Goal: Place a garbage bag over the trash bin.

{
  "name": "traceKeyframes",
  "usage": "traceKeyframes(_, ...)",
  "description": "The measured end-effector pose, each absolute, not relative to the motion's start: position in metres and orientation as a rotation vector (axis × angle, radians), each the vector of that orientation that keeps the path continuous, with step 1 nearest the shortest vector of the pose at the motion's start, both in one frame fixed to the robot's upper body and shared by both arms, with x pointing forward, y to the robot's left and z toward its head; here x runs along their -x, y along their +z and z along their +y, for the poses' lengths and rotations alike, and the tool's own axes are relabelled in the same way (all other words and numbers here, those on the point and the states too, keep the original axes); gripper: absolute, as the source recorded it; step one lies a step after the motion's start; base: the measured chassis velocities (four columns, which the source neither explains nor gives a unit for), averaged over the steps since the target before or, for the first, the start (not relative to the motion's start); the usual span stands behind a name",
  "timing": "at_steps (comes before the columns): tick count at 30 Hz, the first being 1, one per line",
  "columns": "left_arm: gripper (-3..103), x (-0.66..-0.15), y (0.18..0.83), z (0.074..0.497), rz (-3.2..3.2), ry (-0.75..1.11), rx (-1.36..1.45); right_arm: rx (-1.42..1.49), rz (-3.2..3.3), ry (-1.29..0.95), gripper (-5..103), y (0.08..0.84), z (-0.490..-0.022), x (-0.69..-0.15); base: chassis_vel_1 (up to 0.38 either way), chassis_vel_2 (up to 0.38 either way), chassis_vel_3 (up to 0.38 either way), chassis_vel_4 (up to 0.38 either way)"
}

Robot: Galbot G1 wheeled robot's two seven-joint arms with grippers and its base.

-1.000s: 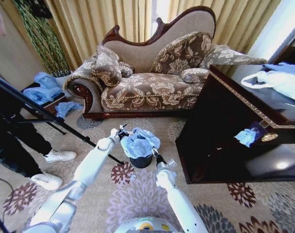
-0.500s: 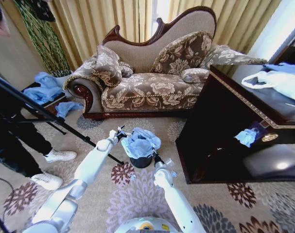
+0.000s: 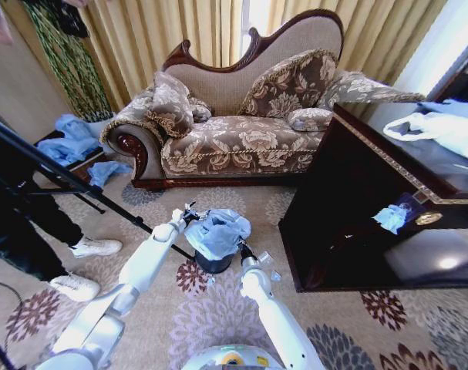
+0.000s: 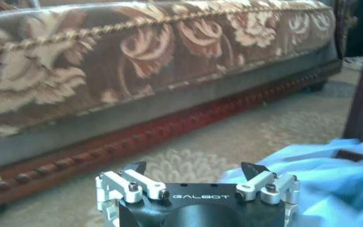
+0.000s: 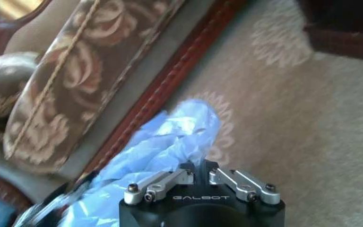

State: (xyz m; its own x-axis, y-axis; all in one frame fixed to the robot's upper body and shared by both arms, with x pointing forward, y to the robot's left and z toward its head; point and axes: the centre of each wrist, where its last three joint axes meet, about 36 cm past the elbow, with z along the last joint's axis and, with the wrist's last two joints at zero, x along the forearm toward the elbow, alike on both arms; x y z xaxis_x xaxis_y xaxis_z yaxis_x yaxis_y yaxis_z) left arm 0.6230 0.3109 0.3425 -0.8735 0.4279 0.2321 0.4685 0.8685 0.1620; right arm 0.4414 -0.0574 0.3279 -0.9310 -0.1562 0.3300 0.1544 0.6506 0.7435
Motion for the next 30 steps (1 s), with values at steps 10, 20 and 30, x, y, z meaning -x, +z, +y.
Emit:
traceKeyframes(10,100,-0.622,0.34,0.315,-2.854,-0.322,0.676,-0.042,-2.604,-1.094,4,0.324,-0.056,-0.44,0.0,0.0,0.0,0.0)
traceKeyframes(20,100,-0.62,0.336,0.309,-2.859,-0.318,0.675,-0.127,-2.738,-0.961,4,0.309,-0.077,-0.449,0.0,0.0,0.0,0.0)
traceKeyframes(30,100,-0.62,0.335,0.311,-2.853,-0.326,0.68,-0.121,-2.736,-0.903,2,0.295,-0.108,-0.45,0.0,0.0,0.0,0.0)
